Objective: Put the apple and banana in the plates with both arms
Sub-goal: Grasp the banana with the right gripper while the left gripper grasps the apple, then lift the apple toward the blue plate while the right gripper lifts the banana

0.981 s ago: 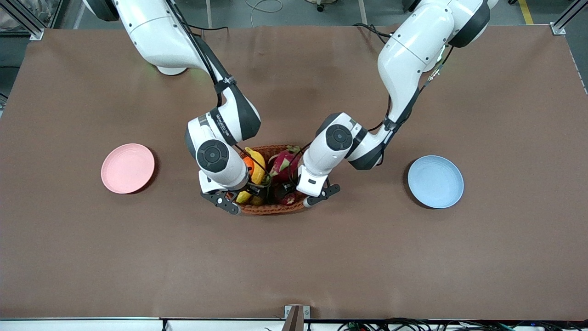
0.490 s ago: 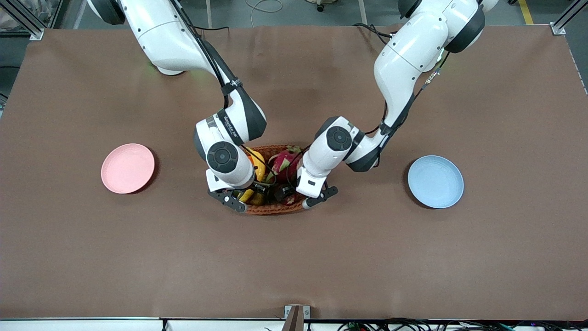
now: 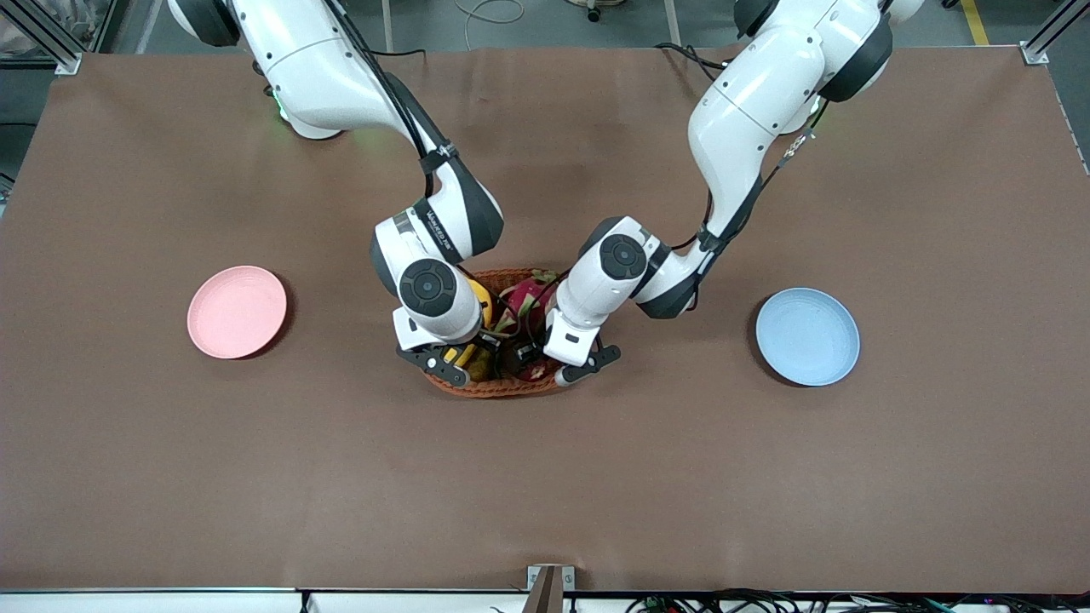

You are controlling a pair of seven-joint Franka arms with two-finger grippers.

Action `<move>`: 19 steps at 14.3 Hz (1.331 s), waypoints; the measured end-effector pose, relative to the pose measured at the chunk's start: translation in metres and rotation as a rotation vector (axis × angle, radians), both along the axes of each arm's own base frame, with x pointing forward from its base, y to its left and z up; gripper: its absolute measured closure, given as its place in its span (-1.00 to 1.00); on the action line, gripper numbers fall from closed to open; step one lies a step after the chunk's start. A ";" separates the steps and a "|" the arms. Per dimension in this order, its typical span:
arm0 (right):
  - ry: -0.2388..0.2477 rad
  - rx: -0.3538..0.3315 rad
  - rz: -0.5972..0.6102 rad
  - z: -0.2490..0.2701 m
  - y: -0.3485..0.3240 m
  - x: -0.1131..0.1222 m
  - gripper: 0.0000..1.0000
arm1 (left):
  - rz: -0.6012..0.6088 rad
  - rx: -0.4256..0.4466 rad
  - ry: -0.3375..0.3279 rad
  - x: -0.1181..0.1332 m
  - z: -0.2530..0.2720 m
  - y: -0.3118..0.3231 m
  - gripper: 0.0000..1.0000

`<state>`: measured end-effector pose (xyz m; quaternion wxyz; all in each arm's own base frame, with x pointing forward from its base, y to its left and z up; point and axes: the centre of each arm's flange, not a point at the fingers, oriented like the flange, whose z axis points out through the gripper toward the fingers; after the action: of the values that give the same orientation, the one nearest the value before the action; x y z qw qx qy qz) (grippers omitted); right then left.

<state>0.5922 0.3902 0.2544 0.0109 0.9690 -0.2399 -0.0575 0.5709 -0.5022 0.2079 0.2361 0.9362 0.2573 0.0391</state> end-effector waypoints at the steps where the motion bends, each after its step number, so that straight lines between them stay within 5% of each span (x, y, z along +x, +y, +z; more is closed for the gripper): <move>1: 0.003 -0.002 0.002 0.000 0.001 -0.001 -0.12 | 0.001 -0.005 -0.007 0.002 0.004 -0.001 -0.42; 6: 0.028 -0.016 0.008 -0.005 0.002 -0.006 -0.08 | 0.017 0.002 -0.033 0.023 0.057 0.012 -0.42; 10: 0.029 -0.016 0.010 -0.005 0.003 -0.007 0.25 | 0.041 0.118 0.027 0.054 0.113 0.069 -0.42; 15: -0.004 -0.005 -0.014 0.016 -0.009 0.009 0.25 | -0.046 0.298 0.144 0.081 0.159 0.191 -0.42; 19: 0.009 0.011 -0.036 0.080 -0.063 0.036 0.25 | -0.112 0.360 0.225 0.088 0.127 0.302 -0.41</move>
<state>0.6281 0.3275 0.3344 0.0054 0.9643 -0.2570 -0.0632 0.6586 -0.2002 0.3350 0.0368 0.9745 0.2186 -0.0334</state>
